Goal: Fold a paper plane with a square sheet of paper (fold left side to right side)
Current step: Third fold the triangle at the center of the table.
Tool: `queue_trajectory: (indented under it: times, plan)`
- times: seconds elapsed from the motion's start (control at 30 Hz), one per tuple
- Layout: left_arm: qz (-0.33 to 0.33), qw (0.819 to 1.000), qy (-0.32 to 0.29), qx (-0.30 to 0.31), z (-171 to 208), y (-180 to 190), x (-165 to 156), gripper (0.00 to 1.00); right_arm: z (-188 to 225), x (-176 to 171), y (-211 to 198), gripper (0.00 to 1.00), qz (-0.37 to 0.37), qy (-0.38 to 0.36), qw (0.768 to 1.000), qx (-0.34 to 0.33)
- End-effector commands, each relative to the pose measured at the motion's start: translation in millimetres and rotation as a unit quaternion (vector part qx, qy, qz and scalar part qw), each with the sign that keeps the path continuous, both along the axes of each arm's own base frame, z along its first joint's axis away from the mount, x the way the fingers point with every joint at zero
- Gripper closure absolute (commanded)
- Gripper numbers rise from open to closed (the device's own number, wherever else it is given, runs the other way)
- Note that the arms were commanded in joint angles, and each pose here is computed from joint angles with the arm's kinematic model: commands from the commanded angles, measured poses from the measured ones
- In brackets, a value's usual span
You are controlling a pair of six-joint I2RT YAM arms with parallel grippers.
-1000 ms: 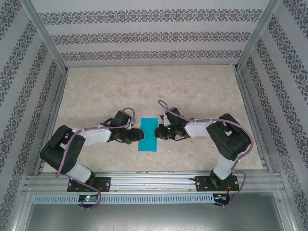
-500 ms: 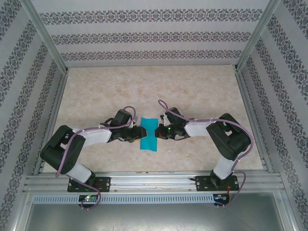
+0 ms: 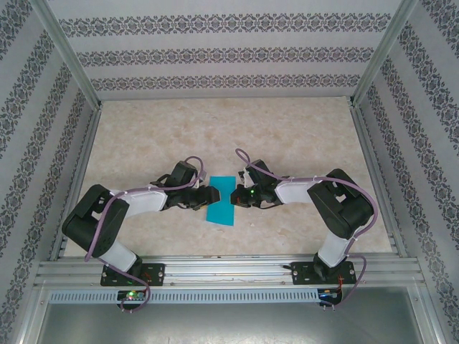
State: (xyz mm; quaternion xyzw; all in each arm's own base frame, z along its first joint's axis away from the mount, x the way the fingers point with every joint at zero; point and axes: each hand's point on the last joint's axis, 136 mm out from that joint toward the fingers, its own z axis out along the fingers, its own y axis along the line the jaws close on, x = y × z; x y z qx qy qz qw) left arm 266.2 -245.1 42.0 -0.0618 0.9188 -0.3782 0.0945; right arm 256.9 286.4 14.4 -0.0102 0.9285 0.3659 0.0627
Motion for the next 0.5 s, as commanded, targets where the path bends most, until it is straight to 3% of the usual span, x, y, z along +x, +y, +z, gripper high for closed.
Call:
queue_trajectory:
  times: [0.0,0.2,0.47]
  plan:
    - [-0.010,1.000,-0.019,-0.013,5,-4,10,0.49,-29,-14,-18,1.00,-0.002,0.031,0.998,-0.057]
    - [-0.009,1.000,-0.012,-0.008,1,-2,9,0.57,-28,-14,-18,1.00,-0.002,0.030,0.998,-0.058]
    - [0.004,1.000,0.006,-0.009,-3,1,3,0.95,-8,-1,-6,1.00,0.016,-0.003,0.999,-0.029]
